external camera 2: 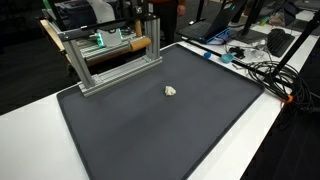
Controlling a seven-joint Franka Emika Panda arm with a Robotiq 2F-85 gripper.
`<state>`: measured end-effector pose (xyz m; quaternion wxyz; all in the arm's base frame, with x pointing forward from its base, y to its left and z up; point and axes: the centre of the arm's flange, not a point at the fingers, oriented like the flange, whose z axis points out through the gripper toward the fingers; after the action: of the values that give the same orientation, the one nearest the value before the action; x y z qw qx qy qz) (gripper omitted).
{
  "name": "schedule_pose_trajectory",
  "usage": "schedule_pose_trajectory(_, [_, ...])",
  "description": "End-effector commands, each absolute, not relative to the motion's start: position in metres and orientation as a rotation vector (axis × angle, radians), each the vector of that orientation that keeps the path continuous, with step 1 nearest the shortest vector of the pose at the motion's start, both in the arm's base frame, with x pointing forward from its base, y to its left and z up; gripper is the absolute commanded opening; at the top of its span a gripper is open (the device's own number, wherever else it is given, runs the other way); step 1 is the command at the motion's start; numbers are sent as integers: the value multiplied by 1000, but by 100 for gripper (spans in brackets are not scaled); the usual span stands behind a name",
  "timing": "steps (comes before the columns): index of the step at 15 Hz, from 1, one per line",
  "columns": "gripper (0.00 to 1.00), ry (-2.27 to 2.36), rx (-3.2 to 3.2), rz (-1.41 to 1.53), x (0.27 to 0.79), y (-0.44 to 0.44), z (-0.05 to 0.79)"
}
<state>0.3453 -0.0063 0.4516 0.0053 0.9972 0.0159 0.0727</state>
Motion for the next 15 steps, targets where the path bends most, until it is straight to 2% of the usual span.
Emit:
schedule_pose_trajectory(1, [22,-16,3075,363,356,4,467])
schedule_pose_trajectory(5, [22,-57,3026,434,369,8,482])
schedule_pose_trajectory(11, [22,-40,3069,392,365,6,485])
schedule_pose_trajectory(15, [22,-118,3042,466,385,-8,491])
